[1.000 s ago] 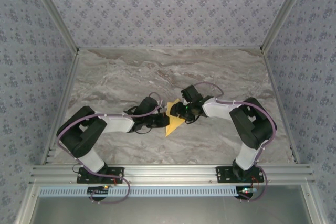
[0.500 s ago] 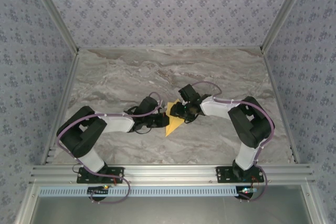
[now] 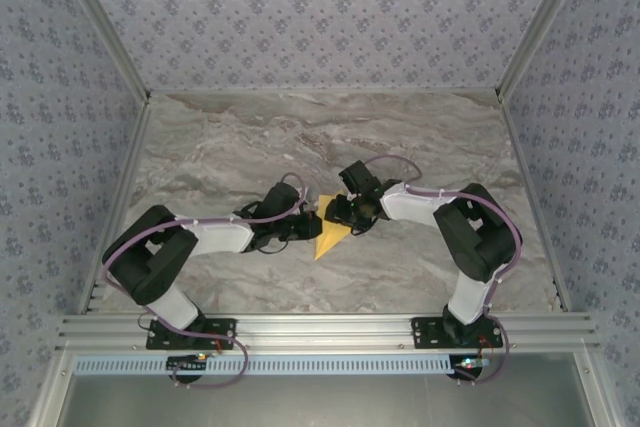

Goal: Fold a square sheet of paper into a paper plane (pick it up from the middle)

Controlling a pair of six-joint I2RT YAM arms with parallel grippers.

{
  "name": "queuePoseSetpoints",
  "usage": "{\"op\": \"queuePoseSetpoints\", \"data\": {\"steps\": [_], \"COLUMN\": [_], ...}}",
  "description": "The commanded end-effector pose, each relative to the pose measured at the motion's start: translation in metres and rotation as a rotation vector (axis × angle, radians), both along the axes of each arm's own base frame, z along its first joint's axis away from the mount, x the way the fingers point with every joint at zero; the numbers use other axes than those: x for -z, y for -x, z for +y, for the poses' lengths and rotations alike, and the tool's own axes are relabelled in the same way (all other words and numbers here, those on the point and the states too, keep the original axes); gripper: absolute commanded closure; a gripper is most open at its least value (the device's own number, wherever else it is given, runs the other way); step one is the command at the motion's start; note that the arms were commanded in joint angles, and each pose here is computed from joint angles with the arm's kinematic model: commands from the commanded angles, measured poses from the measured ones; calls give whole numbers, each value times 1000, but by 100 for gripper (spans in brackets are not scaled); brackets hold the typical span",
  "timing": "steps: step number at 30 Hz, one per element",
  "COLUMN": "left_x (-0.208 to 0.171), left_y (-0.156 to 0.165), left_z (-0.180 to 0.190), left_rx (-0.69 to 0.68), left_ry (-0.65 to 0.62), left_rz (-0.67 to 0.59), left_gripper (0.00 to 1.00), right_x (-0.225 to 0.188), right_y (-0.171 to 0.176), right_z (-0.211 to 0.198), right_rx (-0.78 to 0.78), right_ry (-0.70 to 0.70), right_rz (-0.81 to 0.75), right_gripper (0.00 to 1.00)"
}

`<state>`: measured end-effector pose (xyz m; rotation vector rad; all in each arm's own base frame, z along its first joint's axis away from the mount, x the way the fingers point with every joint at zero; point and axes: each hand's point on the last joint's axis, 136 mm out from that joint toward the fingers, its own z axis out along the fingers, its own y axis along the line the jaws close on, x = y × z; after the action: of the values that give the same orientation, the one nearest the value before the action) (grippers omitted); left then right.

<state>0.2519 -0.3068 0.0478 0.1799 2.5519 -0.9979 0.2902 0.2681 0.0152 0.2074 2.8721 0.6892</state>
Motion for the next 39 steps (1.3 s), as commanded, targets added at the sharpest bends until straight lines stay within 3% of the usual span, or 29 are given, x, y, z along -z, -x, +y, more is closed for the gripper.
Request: {"op": "queuePoseSetpoints", "data": {"steps": [1, 39], "left_x": [-7, 15], "left_y": [-9, -15], "left_z": [-8, -8], "left_rx": [9, 15], "left_ry": [14, -32], "left_rz": [-28, -9], "left_gripper": [89, 90], "right_x": [71, 74], "right_y": [40, 46], "right_z": [-59, -70], "right_rx": [49, 87], "right_ry": [281, 313], "right_rz": [169, 177], "right_gripper": [54, 61]}}
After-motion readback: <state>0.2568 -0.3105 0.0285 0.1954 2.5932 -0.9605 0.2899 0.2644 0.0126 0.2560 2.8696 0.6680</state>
